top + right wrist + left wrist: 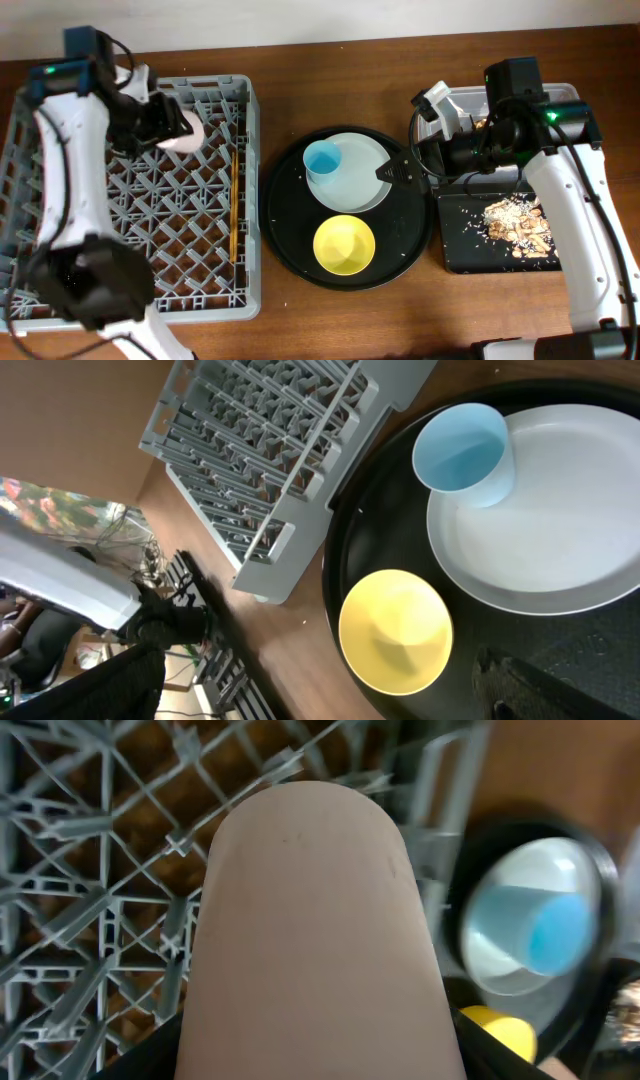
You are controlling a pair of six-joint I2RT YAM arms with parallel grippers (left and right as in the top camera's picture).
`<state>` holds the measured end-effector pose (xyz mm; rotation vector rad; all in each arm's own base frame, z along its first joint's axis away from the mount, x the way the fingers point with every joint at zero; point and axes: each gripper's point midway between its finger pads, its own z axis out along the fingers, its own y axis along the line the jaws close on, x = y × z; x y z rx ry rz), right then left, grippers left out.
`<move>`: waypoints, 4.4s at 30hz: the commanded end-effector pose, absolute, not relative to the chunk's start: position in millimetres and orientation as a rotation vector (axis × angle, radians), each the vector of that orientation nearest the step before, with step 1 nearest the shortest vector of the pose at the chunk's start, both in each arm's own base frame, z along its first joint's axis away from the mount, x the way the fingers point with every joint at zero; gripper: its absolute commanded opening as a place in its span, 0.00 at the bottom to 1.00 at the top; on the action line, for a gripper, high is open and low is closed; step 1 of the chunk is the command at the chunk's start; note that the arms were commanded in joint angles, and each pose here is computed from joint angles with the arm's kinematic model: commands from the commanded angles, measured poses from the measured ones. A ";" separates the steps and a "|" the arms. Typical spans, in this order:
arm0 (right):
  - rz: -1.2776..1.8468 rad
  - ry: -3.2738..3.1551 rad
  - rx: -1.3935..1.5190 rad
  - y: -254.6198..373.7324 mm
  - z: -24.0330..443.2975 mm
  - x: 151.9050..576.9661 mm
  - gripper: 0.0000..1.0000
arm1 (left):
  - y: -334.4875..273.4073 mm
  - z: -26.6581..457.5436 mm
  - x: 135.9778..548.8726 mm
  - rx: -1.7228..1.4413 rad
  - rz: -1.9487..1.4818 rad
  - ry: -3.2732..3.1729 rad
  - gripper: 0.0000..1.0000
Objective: Sort waste into correct bins and load items into the dishwasher rack
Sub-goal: 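Carry the pink cup left and set it upside down in the rack, then grasp the light blue cup on the white plate with the right gripper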
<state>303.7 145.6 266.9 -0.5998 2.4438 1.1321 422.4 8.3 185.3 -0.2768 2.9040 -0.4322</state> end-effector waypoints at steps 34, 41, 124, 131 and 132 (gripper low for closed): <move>1.114 2.439 -0.604 144.1 268.8 304.9 0.99 | 11.3 141.3 441.0 -0.189 -0.229 2.980 0.72; 1.114 2.439 -0.604 144.1 268.8 304.9 0.99 | 11.2 141.2 440.3 -0.190 -0.230 2.983 0.93; -0.127 2.635 -0.818 253.9 72.3 378.4 0.24 | 82.7 227.1 428.8 -0.620 -0.086 2.719 0.99; -0.129 2.636 -0.787 246.3 81.6 384.0 0.04 | 82.7 227.1 428.8 -0.620 -0.086 2.719 0.99; -0.127 2.628 -0.781 245.9 94.5 384.7 0.04 | 82.7 227.1 428.8 -0.620 -0.085 2.719 0.99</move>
